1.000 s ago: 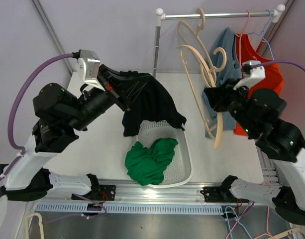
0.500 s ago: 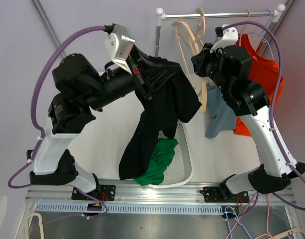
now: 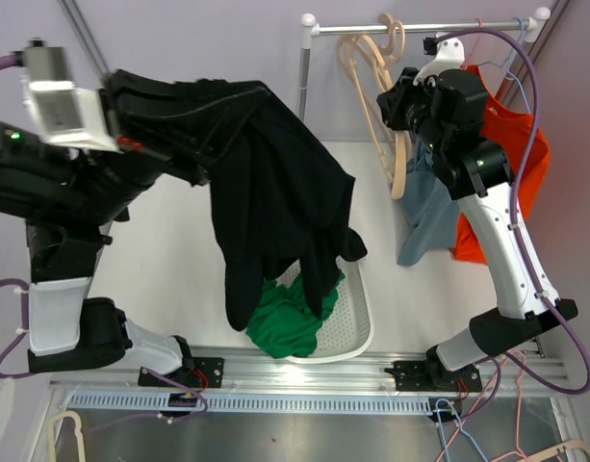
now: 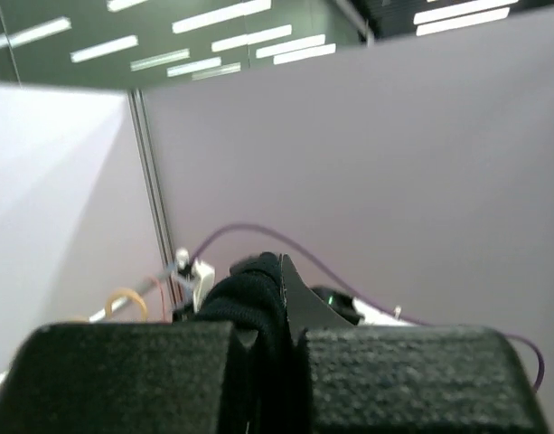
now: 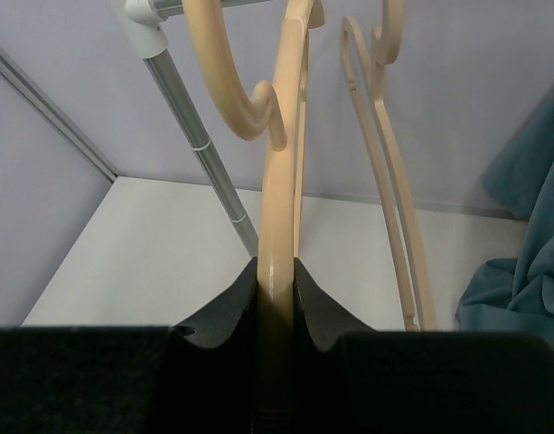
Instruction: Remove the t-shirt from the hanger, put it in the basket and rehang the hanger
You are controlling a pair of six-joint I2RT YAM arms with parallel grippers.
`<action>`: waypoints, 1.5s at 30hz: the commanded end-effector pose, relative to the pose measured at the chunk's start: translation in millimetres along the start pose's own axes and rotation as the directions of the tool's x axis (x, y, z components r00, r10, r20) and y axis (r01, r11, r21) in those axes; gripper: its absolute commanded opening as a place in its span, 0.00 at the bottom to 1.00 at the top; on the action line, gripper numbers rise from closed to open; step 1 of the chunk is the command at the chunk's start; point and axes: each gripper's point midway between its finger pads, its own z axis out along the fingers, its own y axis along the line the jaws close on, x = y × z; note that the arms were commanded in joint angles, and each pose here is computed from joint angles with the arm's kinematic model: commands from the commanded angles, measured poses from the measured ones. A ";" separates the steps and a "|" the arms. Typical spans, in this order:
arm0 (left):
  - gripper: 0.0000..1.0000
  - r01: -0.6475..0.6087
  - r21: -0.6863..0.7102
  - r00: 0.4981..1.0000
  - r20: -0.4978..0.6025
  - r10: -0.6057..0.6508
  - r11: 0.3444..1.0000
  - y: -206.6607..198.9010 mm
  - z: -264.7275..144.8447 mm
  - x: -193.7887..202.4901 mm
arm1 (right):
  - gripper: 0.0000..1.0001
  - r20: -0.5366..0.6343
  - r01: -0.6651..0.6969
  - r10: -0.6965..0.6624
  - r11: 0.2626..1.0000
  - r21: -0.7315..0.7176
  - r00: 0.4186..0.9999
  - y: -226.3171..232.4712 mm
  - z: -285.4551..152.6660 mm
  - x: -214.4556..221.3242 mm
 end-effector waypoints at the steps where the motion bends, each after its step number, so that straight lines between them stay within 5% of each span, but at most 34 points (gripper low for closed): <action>1: 0.01 -0.098 0.011 0.966 0.240 0.092 0.995 -2.7 -13.1 -76.0 | 0.00 0.158 -0.007 0.021 0.996 -0.090 0.987 19.1 -4.2 -50.3; 6: 0.01 -0.040 -0.021 0.996 0.074 0.042 0.999 5.2 1.1 -12.3 | 0.00 0.142 0.012 0.012 0.986 -0.168 0.990 31.8 5.4 -43.8; 7: 0.01 -0.008 -0.027 0.999 -0.054 0.007 1.000 5.8 12.1 50.2 | 0.00 0.153 0.019 0.009 0.983 -0.181 0.988 34.5 5.6 -47.2; 9: 0.01 0.039 -0.076 0.994 -0.095 -0.046 0.996 10.5 7.2 75.8 | 0.00 0.145 0.024 0.003 0.982 -0.185 0.989 36.0 18.4 -46.4; 10: 0.01 0.074 -0.100 0.967 -0.236 -0.096 0.992 8.8 4.2 151.2 | 0.00 0.136 0.029 -0.003 0.981 -0.189 0.991 37.1 22.7 -44.6; 12: 0.01 0.131 -0.194 0.958 -0.227 -0.174 0.972 20.7 -3.4 174.0 | 0.00 0.139 0.040 -0.012 0.980 -0.197 0.990 40.1 33.8 -47.2; 14: 0.01 0.227 -0.299 0.895 -0.311 -0.320 0.927 30.6 -26.0 260.6 | 0.00 0.141 0.043 -0.014 0.977 -0.208 0.990 42.7 41.8 -47.1; 16: 0.01 0.277 -0.398 0.847 -0.328 -0.418 0.875 44.6 -43.3 302.7 | 0.00 0.138 0.044 -0.015 0.977 -0.209 0.990 43.6 55.4 -45.2; 18: 0.00 0.276 -0.574 0.716 -0.412 -0.563 0.771 67.7 -90.5 397.2 | 0.00 0.155 0.048 -0.013 0.975 -0.219 0.988 47.6 58.4 -55.5; 22: 0.01 0.210 -0.816 0.466 -0.401 -0.789 0.539 95.0 -174.5 499.3 | 0.00 0.116 0.022 0.004 0.974 -0.225 0.993 48.6 89.9 -36.4; 24: 0.00 0.231 -0.861 0.396 -0.343 -0.852 0.454 99.6 -201.2 524.3 | 0.00 0.124 0.012 0.014 0.978 -0.207 0.992 45.4 97.6 -35.0; 32: 0.01 0.183 -0.938 0.206 -0.257 -0.944 0.295 77.0 -267.6 588.4 | 0.00 0.105 -0.013 0.027 0.991 -0.133 0.994 29.5 130.2 -18.5; 38: 0.03 0.225 -0.930 0.143 -0.265 -0.954 0.292 57.1 -281.8 597.0 | 0.00 0.030 -0.018 0.021 0.994 -0.108 0.999 19.7 146.3 12.2; 40: 0.14 0.227 -0.926 0.158 -0.270 -0.950 0.301 57.0 -282.2 590.0 | 0.00 0.003 -0.018 0.019 0.993 -0.113 1.000 20.1 145.5 21.4; 41: 0.50 0.228 -0.921 0.178 -0.281 -0.943 0.317 58.9 -281.1 585.5 | 0.00 -0.002 -0.017 0.017 0.993 -0.115 1.000 20.0 144.8 23.7; 42: 0.63 0.230 -0.916 0.189 -0.288 -0.939 0.327 59.0 -279.6 580.7 | 0.00 -0.026 -0.019 0.017 0.994 -0.109 1.000 17.6 146.2 34.0; 44: 0.70 0.236 -0.895 0.247 -0.321 -0.914 0.378 65.3 -267.1 559.9 | 0.00 -0.005 -0.019 0.018 0.994 -0.107 1.000 18.2 139.4 26.4; 45: 0.87 0.233 -0.887 0.269 -0.335 -0.903 0.398 68.8 -257.7 546.6 | 0.00 -0.012 -0.017 0.016 0.995 -0.101 1.000 16.4 137.9 28.1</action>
